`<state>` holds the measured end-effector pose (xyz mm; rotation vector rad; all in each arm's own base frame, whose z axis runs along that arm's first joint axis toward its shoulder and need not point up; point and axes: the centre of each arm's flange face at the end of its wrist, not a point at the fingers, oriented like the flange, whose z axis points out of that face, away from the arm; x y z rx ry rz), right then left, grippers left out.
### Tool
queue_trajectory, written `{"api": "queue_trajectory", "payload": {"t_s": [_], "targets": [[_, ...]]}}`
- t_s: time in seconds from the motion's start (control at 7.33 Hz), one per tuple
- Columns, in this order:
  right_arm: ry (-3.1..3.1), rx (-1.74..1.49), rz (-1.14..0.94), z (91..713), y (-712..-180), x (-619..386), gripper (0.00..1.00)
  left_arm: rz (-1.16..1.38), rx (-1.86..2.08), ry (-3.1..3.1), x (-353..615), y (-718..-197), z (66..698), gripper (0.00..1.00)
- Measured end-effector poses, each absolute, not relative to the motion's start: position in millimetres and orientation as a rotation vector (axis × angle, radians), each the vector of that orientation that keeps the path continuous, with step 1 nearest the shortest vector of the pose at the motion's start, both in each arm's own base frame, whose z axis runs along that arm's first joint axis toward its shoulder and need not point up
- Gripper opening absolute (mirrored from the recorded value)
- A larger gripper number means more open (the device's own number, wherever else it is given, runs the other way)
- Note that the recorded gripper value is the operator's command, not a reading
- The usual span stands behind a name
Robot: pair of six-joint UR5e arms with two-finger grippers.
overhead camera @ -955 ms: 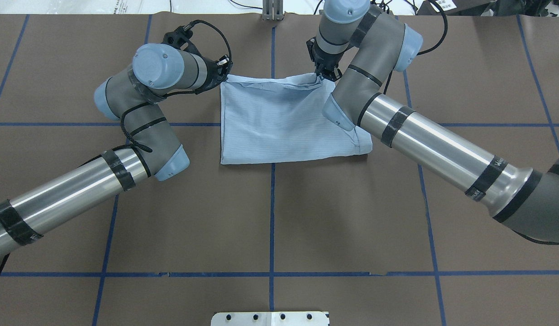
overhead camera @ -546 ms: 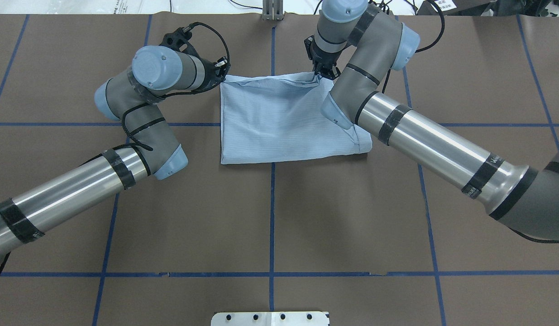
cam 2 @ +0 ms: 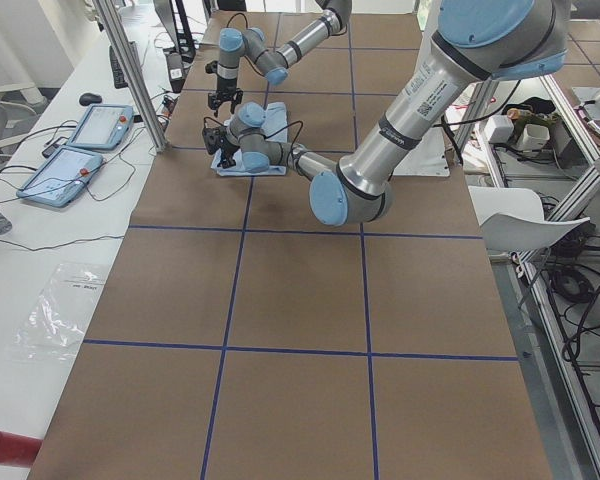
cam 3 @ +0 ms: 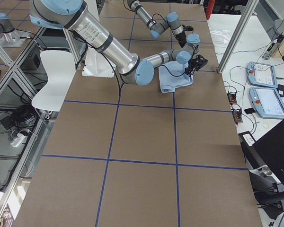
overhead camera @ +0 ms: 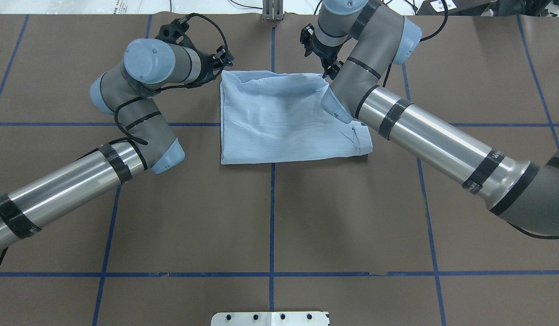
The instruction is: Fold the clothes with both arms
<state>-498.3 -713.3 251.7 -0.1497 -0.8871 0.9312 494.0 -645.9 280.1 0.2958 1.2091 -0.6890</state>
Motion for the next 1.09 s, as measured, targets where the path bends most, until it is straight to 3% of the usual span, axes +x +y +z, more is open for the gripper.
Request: {"api": "queue_trajectory", "payload": {"t_s": [0.27,0.55,1.09], "targets": [[-0.927,-0.206,0.897,265,-728,-434,1.00,-0.618,0.250,1.253,444,-646,283,0.67],[-0.897,-0.209,0.818,318,-721,-341,1.00,-0.435,0.307,1.240,359,-627,321,0.67],[-0.790,-0.039,0.439,473,-628,-145,1.00,-0.002,0.512,1.052,148,-600,461,0.67]]}}
